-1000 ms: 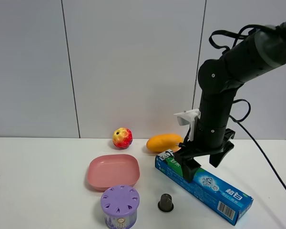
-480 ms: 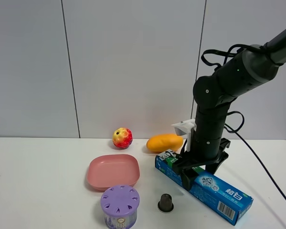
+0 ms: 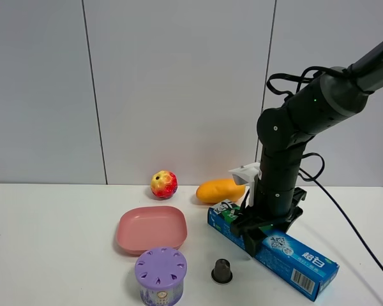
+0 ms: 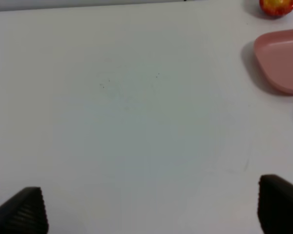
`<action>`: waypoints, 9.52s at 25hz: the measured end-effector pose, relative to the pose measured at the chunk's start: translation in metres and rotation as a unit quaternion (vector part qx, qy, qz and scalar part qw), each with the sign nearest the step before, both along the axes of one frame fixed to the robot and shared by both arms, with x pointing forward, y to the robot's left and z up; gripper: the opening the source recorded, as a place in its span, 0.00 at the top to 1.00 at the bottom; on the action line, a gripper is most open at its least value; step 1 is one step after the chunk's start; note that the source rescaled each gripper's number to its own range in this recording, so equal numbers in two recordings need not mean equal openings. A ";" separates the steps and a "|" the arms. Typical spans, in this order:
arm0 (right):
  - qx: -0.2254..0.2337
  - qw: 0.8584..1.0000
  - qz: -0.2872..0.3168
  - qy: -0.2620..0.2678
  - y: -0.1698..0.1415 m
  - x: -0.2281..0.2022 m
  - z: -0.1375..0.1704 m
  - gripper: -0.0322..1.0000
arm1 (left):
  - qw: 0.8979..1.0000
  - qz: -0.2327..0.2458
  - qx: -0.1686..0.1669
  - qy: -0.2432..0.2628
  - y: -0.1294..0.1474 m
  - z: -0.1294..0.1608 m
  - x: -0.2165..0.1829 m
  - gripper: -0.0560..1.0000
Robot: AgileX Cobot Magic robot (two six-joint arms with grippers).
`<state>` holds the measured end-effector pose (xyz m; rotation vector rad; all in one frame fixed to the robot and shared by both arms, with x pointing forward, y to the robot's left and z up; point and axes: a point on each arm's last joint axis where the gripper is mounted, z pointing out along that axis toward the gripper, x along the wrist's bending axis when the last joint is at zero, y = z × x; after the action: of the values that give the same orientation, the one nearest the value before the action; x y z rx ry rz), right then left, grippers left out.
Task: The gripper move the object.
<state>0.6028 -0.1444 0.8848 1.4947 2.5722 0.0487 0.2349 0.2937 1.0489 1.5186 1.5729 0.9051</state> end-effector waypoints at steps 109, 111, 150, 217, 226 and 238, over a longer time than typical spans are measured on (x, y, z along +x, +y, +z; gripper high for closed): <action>0.292 0.918 -0.265 -0.036 0.267 -0.018 0.005 0.97 | 1.000 0.000 0.000 0.000 0.000 0.000 0.000 0.00; 0.293 0.918 -0.265 -0.037 0.268 -0.018 0.005 0.97 | 1.000 0.000 0.000 0.000 0.000 0.000 0.000 0.00; 0.325 0.933 -0.084 -0.130 0.260 -0.022 0.109 0.35 | 1.000 0.000 0.000 0.000 0.000 0.000 0.000 0.00; 0.175 0.824 -0.202 -0.500 -0.158 -0.379 0.203 0.02 | 1.000 0.000 0.000 0.000 0.000 0.000 0.000 0.00; 0.181 0.857 -0.204 -0.438 -0.154 -0.369 0.166 0.02 | 1.000 0.000 0.000 0.000 0.000 0.000 0.000 0.00; 0.182 0.856 -0.205 -0.437 -0.154 -0.369 0.166 0.02 | 1.000 0.000 0.000 0.000 0.000 0.000 0.000 0.00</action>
<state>0.2342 -0.2980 1.0505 1.5813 1.5358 0.9610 0.2349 0.2937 1.0489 1.5188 1.5730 0.9055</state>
